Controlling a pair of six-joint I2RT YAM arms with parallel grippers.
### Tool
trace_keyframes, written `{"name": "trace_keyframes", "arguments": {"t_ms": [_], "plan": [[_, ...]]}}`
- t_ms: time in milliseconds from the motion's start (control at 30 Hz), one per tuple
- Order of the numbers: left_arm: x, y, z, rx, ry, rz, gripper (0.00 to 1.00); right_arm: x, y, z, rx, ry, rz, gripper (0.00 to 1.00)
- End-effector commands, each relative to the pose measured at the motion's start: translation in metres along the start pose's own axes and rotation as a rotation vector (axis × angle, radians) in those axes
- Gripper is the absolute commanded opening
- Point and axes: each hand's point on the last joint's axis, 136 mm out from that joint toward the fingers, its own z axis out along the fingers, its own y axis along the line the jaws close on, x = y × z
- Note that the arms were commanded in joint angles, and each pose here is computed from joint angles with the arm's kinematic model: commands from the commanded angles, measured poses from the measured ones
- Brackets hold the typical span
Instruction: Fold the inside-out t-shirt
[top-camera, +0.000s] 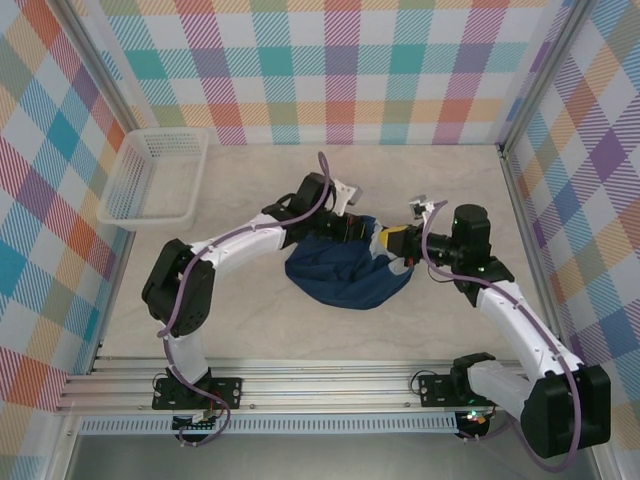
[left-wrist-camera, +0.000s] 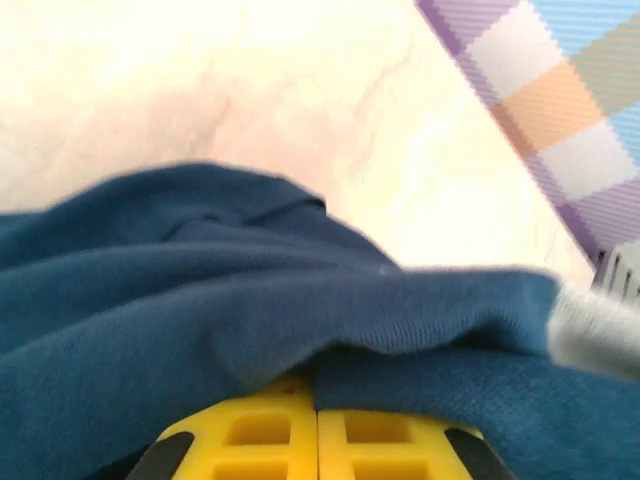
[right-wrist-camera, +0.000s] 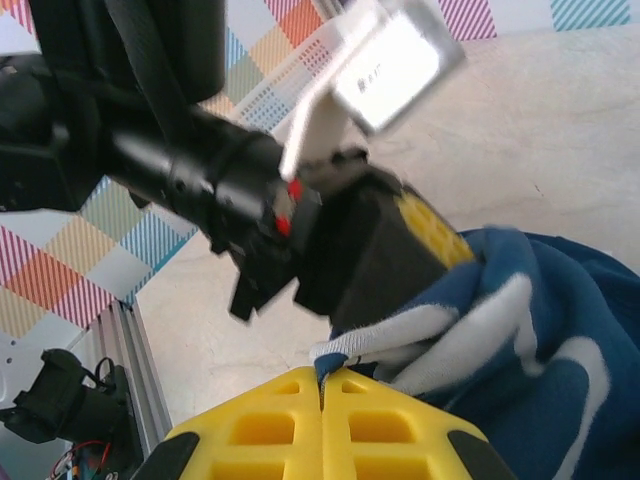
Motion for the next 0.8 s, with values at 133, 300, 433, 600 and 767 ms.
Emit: {"name": "trace_keyframes", "arguments": {"t_ms": [133, 300, 433, 600, 767], "plan": [[-0.060, -0.061, -0.125, 0.059, -0.176, 0.112, 0.00, -0.033, -0.014, -0.021, 0.222, -0.067, 0.018, 0.00], [-0.078, -0.071, -0.190, -0.007, -0.316, 0.123, 0.00, -0.064, -0.008, -0.032, 0.269, -0.121, -0.024, 0.00], [-0.082, -0.085, -0.220, -0.010, -0.352, 0.131, 0.00, -0.078, -0.009, -0.032, 0.289, -0.139, 0.025, 0.00], [-0.099, -0.095, -0.254, -0.057, -0.439, 0.160, 0.00, -0.096, -0.023, -0.026, 0.343, -0.144, 0.138, 0.00], [-0.102, -0.085, -0.243, -0.083, -0.402, 0.118, 0.00, -0.101, -0.016, -0.010, 0.250, -0.113, 0.143, 0.00]]}}
